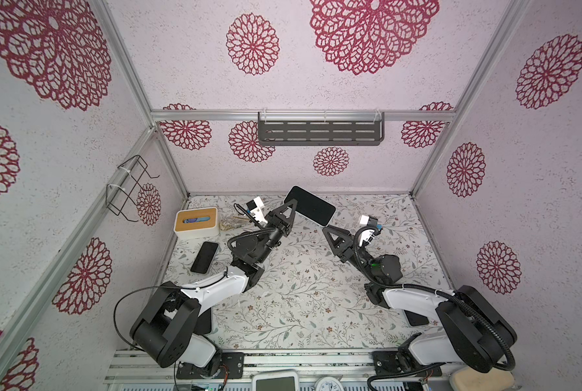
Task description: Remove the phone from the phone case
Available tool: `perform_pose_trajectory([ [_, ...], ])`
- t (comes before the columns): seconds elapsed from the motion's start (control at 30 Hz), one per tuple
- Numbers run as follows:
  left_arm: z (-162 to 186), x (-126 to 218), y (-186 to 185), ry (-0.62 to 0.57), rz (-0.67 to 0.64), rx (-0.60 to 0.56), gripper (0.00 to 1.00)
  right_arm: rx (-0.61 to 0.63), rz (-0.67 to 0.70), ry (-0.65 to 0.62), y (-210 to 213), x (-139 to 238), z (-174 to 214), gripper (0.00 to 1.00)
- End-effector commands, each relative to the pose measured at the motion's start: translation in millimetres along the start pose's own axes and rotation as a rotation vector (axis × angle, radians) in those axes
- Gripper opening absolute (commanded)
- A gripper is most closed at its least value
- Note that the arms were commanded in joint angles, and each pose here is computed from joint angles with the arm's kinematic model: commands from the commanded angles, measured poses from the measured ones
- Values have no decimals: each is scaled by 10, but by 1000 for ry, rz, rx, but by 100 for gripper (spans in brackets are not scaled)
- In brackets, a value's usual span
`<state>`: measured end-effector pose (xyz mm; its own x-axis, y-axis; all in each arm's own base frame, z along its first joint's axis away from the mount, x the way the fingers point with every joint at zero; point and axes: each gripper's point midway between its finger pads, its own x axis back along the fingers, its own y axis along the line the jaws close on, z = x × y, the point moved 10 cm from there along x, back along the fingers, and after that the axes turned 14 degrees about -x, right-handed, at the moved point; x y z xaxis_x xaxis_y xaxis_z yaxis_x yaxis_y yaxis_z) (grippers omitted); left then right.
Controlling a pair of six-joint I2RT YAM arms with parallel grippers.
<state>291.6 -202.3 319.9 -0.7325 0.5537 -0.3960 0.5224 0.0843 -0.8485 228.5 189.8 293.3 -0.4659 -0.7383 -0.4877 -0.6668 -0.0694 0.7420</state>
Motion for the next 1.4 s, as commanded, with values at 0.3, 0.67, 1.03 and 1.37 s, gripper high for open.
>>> perform_pose_trajectory([
  [0.3,-14,-5,-126,-49,91,1,0,19,-146,-56,229,-98,-119,26],
  [0.67,22,-4,-164,-39,93,-13,0,45,-157,-59,293,-106,-144,8],
  [1.03,26,-33,-338,30,34,-31,0,162,-94,-46,297,-76,-138,0],
  [1.37,50,-92,-493,98,10,2,0,383,64,23,297,-158,-174,0],
])
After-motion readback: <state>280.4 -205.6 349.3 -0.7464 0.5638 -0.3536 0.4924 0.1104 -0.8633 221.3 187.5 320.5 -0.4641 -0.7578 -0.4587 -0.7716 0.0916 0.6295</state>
